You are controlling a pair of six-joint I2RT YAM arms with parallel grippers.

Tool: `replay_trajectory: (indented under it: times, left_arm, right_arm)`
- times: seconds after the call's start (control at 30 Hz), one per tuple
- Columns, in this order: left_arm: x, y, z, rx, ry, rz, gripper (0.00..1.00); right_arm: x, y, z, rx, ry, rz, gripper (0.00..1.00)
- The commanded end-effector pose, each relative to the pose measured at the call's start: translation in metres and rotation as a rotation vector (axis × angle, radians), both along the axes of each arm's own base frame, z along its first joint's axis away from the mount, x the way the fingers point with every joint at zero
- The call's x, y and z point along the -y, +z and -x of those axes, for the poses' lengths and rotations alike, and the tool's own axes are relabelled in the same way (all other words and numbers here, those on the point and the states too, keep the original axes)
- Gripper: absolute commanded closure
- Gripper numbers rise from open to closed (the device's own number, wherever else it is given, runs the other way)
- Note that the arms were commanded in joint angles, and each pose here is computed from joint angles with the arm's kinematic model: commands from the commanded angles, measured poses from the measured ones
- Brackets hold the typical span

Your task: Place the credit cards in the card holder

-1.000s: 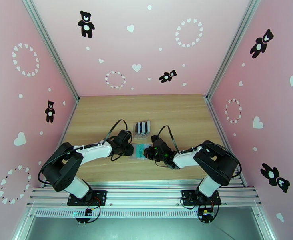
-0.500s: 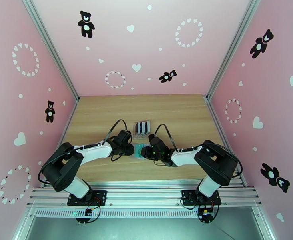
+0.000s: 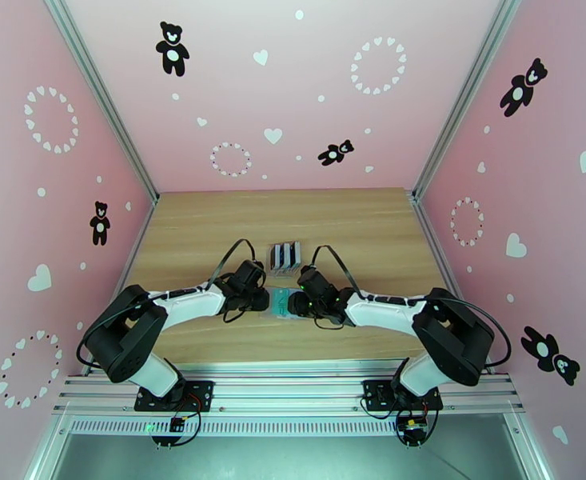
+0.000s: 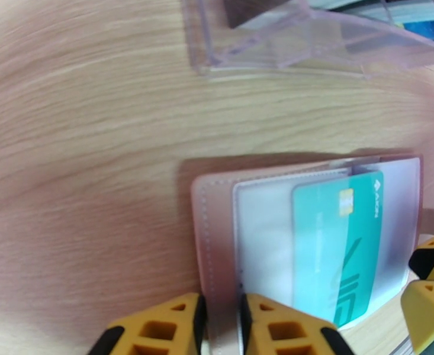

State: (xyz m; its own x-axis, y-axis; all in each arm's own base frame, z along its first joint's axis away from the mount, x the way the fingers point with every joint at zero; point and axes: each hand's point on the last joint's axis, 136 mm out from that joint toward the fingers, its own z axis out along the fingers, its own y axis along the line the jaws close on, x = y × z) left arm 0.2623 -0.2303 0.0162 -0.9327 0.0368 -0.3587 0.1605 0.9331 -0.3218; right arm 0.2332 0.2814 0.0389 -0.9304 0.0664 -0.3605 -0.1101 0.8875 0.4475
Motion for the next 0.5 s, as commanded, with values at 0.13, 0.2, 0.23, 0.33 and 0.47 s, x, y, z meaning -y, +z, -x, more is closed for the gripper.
replay_trajectory:
  times: [0.13, 0.2, 0.23, 0.33, 0.47]
  left_arm:
    - [0.008, -0.026, 0.036, -0.142, -0.047, -0.006, 0.74]
    - [0.008, -0.026, 0.037, -0.143, -0.045, -0.003, 0.74]
    - [0.008, -0.026, 0.037, -0.142, -0.044, -0.003, 0.74]
    - [0.008, -0.025, 0.038, -0.139, -0.043, 0.003, 0.76]
    - [0.01, -0.024, 0.04, -0.138, -0.044, 0.027, 0.76]
  right_arm:
    - [-0.003, 0.02, -0.004, 0.054, 0.034, 0.085, 0.54]
    - [-0.005, 0.02, -0.006, 0.053, 0.038, 0.098, 0.54]
    - [-0.006, 0.02, -0.007, 0.051, 0.039, 0.104, 0.54]
    - [-0.009, 0.016, -0.01, 0.038, 0.046, 0.128, 0.54]
    - [-0.011, 0.009, -0.013, 0.02, 0.045, 0.158, 0.54]
